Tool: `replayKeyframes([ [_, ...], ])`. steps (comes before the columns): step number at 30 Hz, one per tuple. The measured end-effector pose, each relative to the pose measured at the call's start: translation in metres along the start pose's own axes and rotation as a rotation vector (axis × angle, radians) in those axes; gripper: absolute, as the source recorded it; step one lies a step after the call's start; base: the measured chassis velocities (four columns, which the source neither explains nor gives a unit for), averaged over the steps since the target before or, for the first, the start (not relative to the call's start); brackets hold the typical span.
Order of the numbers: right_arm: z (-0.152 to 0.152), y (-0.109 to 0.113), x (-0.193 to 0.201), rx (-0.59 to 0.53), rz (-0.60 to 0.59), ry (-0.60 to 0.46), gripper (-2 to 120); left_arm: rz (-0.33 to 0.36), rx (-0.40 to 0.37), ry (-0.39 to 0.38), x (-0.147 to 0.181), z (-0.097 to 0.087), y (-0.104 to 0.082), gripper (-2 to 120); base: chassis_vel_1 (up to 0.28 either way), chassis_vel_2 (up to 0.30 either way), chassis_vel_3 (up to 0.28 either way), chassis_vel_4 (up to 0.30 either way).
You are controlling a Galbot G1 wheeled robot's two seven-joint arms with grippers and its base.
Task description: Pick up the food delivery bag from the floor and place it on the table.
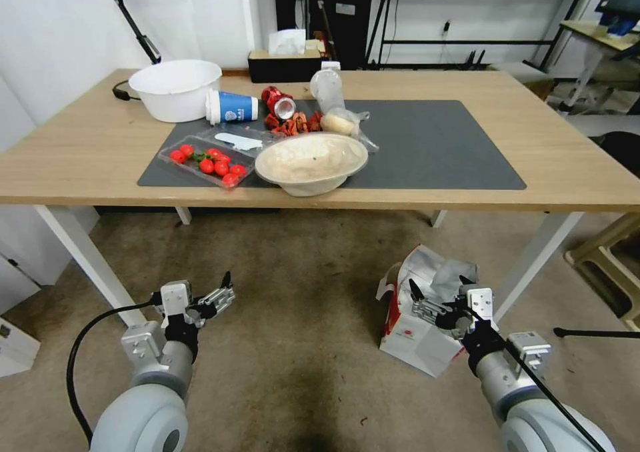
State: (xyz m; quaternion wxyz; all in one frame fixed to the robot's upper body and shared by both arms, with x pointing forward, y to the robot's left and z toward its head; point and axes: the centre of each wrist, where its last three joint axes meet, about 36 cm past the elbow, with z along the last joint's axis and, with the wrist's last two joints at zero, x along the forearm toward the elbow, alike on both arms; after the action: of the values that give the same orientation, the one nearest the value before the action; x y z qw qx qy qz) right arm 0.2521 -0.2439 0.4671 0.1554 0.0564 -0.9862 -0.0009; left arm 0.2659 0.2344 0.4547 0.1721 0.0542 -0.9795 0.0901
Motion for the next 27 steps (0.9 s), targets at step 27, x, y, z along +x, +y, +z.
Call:
replayKeyframes([
  [27, 0.0015, -0.0033, 0.0060, 0.012, 0.007, 0.014, 100, -0.001, -0.010, -0.001, 0.0023, 0.0026, 0.0018, 100, 0.000, 0.000, 0.000, 0.000],
])
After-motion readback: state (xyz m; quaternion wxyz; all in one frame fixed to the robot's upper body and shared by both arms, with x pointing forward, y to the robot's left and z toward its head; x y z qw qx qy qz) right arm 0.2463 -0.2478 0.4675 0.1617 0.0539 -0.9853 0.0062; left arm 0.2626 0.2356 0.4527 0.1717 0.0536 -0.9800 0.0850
